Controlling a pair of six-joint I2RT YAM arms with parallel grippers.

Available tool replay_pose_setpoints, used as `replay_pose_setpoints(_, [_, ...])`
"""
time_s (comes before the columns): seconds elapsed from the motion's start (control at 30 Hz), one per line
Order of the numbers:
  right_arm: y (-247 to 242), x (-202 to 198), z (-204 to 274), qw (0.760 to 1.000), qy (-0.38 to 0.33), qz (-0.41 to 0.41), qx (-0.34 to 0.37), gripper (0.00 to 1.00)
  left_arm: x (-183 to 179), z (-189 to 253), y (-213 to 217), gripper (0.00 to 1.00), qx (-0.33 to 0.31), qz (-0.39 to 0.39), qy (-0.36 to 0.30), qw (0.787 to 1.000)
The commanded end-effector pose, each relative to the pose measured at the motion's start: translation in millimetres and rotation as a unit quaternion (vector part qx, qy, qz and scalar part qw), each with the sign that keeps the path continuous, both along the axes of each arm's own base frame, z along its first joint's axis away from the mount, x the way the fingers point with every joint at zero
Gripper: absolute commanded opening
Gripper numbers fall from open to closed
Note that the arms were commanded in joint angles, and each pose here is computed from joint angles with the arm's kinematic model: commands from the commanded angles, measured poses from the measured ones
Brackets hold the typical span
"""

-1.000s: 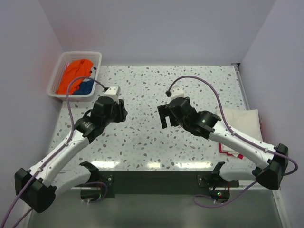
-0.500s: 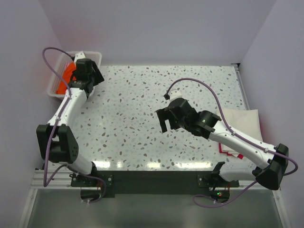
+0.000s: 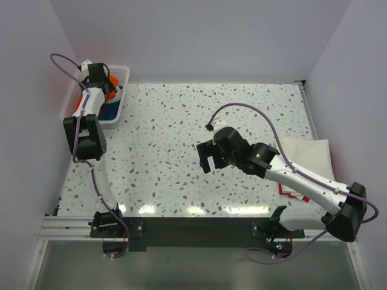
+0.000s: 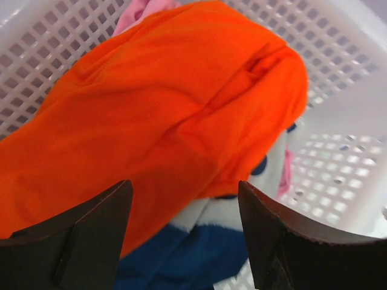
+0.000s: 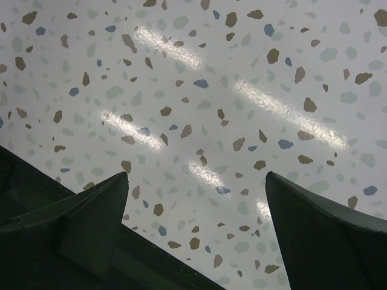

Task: Fold and stack the t-shirts
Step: Grab the tshirt from the pile

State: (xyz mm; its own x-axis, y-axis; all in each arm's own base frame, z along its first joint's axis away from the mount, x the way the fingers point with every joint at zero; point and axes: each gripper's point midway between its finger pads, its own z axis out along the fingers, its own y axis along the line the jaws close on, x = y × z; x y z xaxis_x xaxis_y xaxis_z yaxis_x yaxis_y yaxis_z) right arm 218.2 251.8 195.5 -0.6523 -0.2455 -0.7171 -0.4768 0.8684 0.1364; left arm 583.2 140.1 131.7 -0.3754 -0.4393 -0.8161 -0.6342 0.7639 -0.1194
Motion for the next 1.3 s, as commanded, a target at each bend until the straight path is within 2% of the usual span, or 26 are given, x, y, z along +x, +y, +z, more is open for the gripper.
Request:
replay_pose_setpoints(0.0, [5, -8, -11, 1.000, 0.012, 0.014, 0.022, 0.99, 16, 6, 31, 0.75, 0.008, 0.015, -0.011, 1.000])
replay_pose_setpoints(0.13, [5, -6, -20, 1.000, 0.010, 0.009, 0.017, 0.99, 25, -17, 34, 0.70, 0.006, 0.010, -0.004, 1.000])
replay_pose_setpoints(0.27, [2, -3, -28, 1.000, 0.010, 0.007, 0.002, 0.99, 23, -25, 34, 0.56, -0.001, 0.017, -0.005, 1.000])
replay_pose_setpoints(0.3, [1, -2, -29, 1.000, 0.009, 0.005, -0.003, 0.99, 23, -25, 34, 0.48, -0.002, 0.016, -0.008, 1.000])
replay_pose_setpoints(0.37, [0, -3, -32, 1.000, 0.012, 0.005, -0.009, 0.99, 23, -16, 34, 0.40, -0.003, 0.017, -0.021, 1.000])
replay_pose_setpoints(0.4, [-1, -2, -32, 1.000, 0.011, 0.002, -0.011, 0.99, 22, -4, 34, 0.32, -0.001, 0.017, -0.032, 0.999])
replay_pose_setpoints(0.47, [-2, -2, -32, 1.000, 0.008, 0.002, -0.010, 0.99, 23, 9, 33, 0.24, 0.001, 0.016, -0.048, 0.999])
replay_pose_setpoints(0.6, [-1, -2, -34, 1.000, 0.009, 0.000, -0.009, 0.99, 25, 57, 33, 0.01, 0.015, 0.007, -0.091, 0.996])
replay_pose_setpoints(0.77, [1, 0, -36, 1.000, 0.008, 0.003, -0.009, 0.99, 25, 111, 33, 0.00, 0.035, -0.004, -0.138, 0.990])
replay_pose_setpoints(0.97, [6, 3, -42, 1.000, 0.010, 0.003, -0.011, 0.98, 16, 195, 18, 0.00, 0.050, -0.042, -0.217, 0.974])
replay_pose_setpoints(1.27, [9, 10, -23, 1.000, -0.015, -0.007, 0.011, 0.99, -34, 336, -21, 0.00, 0.046, -0.108, -0.354, 0.928])
